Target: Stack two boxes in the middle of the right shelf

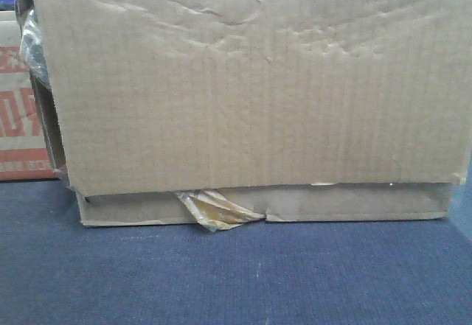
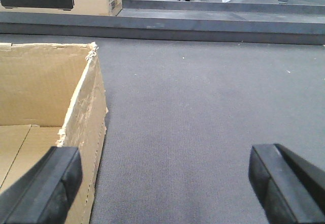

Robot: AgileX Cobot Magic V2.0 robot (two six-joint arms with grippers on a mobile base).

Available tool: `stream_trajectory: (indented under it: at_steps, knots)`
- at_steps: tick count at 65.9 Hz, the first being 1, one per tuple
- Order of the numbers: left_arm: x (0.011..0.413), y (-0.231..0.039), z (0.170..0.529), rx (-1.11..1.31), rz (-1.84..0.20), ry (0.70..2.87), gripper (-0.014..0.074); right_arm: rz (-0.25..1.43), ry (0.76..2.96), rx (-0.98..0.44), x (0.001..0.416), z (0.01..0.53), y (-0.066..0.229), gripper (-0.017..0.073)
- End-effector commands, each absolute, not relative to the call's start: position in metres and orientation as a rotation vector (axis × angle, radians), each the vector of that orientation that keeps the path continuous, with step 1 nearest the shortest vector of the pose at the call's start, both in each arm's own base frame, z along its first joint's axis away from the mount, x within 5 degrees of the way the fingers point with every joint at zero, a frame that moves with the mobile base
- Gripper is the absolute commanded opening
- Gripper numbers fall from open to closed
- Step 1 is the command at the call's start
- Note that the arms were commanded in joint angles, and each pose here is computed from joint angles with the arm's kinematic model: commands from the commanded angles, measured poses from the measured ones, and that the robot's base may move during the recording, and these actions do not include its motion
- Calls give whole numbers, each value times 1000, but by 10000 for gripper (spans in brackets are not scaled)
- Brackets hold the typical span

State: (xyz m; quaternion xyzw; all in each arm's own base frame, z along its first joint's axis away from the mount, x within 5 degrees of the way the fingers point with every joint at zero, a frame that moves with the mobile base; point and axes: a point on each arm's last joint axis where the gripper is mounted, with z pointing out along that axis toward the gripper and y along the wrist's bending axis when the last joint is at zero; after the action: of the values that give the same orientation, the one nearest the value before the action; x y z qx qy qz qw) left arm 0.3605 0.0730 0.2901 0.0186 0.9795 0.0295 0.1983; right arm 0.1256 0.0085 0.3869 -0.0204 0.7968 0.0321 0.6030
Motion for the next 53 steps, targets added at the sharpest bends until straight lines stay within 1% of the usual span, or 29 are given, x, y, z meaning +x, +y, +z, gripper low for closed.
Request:
stream_trajectory:
  at_steps: [1, 2, 3, 14, 23, 31, 36, 42, 47, 53]
  knots:
    - [360, 74, 301, 47, 91, 2693, -47, 69, 1824, -50, 127, 391, 8, 570]
    - [359, 74, 302, 47, 93, 2687, -87, 69, 1824, -50, 127, 391, 8, 570]
    - [359, 74, 302, 47, 93, 2687, -106, 69, 1824, -50, 127, 391, 8, 570]
    - [350, 72, 325, 44, 116, 2601, -111, 69, 1826, -51, 127, 391, 8, 570]
    - [336, 70, 359, 12, 129, 2520, -111, 69, 1826, -51, 127, 391, 8, 570]
    - [322, 69, 404, -52, 167, 2416, -111, 69, 1826, -51, 127, 391, 8, 570]
    - [309, 67, 445, -121, 168, 2288, -111, 69, 1826, -51, 127, 391, 8, 570]
    - [294, 64, 484, -195, 143, 2154, -111, 69, 1826, -51, 127, 391, 8, 570]
    - [280, 52, 519, -193, 60, 2037, -111, 69, 1828, -51, 127, 391, 8, 570]
    - [271, 31, 543, -133, -73, 1964, -111, 69, 1828, -51, 127, 391, 8, 570]
